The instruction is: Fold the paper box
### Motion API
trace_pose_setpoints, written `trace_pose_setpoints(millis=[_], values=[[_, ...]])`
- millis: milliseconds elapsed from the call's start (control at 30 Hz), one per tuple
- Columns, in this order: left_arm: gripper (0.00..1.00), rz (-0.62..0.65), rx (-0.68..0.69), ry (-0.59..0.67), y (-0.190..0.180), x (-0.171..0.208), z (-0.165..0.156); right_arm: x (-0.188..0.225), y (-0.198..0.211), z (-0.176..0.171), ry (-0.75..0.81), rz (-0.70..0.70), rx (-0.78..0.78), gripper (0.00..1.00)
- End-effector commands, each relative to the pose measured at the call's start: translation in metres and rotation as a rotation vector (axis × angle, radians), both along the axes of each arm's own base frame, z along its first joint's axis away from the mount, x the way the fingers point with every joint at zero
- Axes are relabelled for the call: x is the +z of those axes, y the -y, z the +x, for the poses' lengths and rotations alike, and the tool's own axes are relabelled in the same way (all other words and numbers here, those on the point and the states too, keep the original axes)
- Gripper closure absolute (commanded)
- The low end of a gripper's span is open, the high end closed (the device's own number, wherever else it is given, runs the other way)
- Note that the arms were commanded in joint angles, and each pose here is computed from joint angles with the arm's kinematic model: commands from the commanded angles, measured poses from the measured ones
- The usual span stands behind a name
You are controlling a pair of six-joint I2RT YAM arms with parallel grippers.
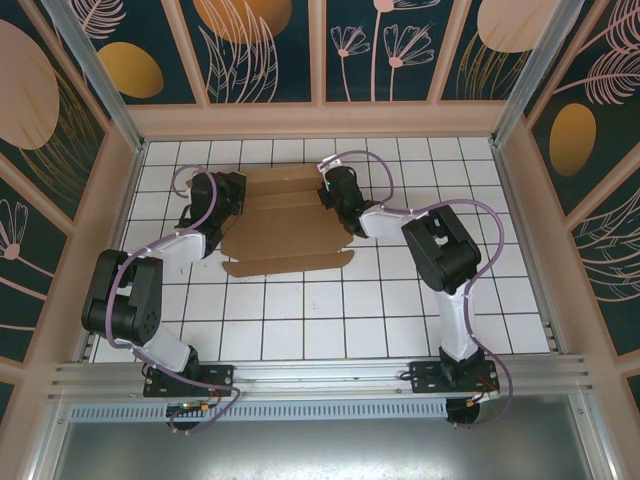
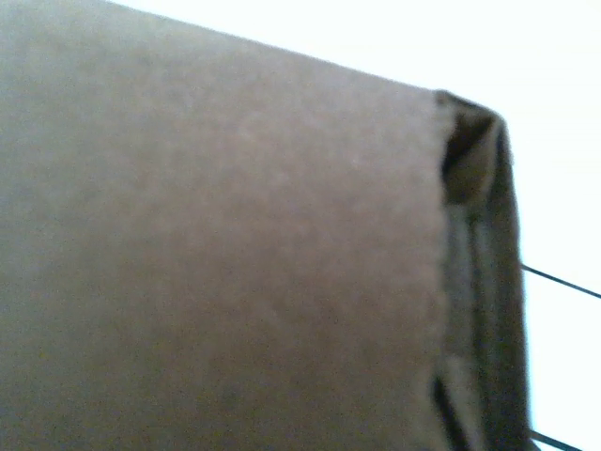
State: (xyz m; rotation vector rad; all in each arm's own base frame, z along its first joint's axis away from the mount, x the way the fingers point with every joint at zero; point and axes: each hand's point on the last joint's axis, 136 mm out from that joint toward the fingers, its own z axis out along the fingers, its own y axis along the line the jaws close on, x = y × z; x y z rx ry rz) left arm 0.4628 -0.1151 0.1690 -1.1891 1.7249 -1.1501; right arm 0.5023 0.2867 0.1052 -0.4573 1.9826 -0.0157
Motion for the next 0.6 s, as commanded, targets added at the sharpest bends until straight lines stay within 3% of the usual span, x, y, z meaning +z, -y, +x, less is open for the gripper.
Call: trace_pose_setpoints(millis=[0, 200, 567], values=[[1.00, -0.043, -0.073, -0.102, 0.021, -0.010, -0.017, -0.015, 0.030, 0.011, -0.044, -0.077, -0.197, 0.82], [1.00, -0.060, -0.073, -0.129, 0.028, -0.008, -0.019, -0.021, 0.028, 0.012, -0.092, -0.064, -0.250, 1.00], [1.00, -0.064, -0.058, -0.141, 0.029, -0.003, -0.022, -0.025, 0.039, 0.011, -0.069, -0.167, -0.360, 1.00]])
